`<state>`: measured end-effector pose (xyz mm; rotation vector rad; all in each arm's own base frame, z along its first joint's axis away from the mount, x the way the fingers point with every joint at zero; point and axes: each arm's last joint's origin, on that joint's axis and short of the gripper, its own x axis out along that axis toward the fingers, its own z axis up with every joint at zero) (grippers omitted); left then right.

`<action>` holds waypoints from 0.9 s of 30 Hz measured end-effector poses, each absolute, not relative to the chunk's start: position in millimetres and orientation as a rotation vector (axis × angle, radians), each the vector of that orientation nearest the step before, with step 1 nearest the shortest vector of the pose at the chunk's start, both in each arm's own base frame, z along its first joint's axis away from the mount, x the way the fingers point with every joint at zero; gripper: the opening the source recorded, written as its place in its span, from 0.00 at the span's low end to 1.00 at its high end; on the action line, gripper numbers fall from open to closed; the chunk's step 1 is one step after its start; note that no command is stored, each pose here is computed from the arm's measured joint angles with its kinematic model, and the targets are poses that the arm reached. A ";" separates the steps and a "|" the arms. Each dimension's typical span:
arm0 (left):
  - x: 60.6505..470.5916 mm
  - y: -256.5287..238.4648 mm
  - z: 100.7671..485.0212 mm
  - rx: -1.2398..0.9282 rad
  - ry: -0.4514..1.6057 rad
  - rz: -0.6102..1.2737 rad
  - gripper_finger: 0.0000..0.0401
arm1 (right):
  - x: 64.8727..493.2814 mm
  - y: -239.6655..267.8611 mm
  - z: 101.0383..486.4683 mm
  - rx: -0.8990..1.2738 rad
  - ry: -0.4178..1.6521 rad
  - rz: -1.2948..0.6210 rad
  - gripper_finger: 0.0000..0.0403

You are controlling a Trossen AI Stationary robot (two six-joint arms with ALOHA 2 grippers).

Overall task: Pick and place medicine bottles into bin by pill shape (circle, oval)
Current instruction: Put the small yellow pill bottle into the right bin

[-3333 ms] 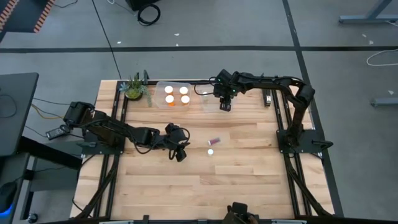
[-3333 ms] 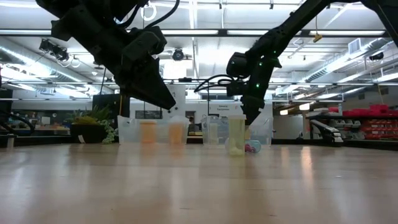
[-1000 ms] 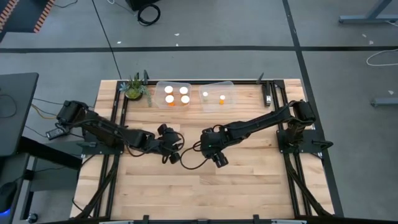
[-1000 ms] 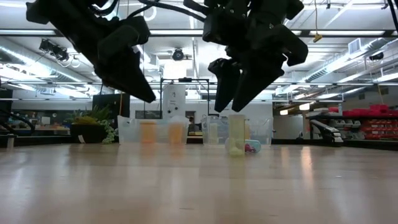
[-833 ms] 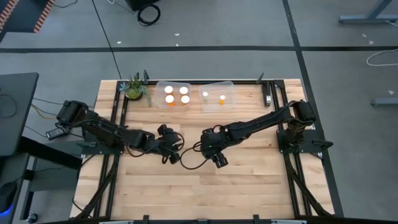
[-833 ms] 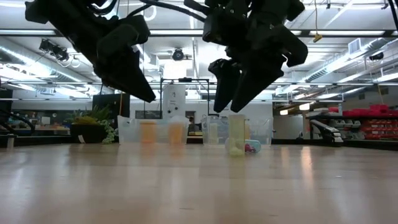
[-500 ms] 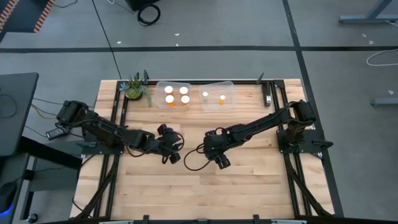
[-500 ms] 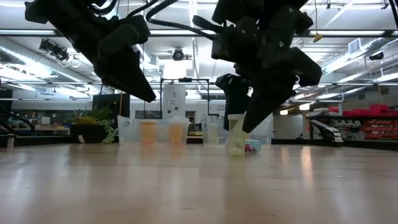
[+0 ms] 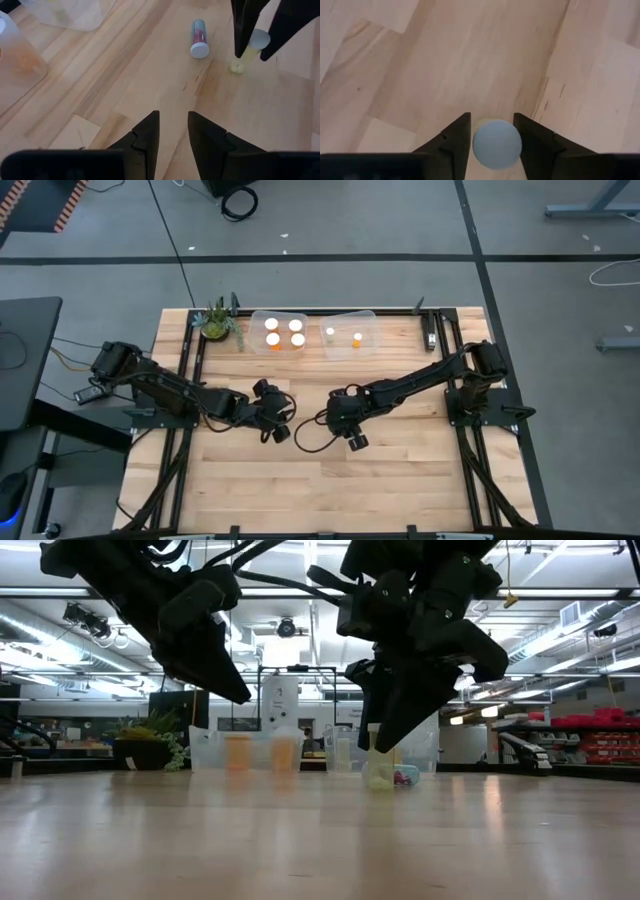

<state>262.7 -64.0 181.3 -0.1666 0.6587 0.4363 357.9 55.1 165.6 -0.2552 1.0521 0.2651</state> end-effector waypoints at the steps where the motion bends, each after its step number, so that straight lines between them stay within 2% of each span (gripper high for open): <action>1: 262.7 -64.0 181.3 -0.166 0.659 0.436 0.27 | 358.2 53.3 165.5 -0.253 1.053 0.260 0.36; 8: 262.7 -63.8 181.5 -0.162 0.655 0.445 0.28 | 363.3 38.6 176.3 -0.250 1.079 0.235 0.31; 15: 263.0 -63.9 181.8 -0.163 0.649 0.446 0.28 | 365.6 16.6 219.3 -0.301 1.029 0.169 0.34; 22: 263.1 -63.5 182.1 -0.158 0.641 0.459 0.28 | 342.8 -43.0 274.4 -0.274 0.889 0.006 0.33; 27: 263.3 -62.2 182.6 -0.148 0.627 0.487 0.28 | 323.8 -99.6 290.3 -0.191 0.842 -0.157 0.33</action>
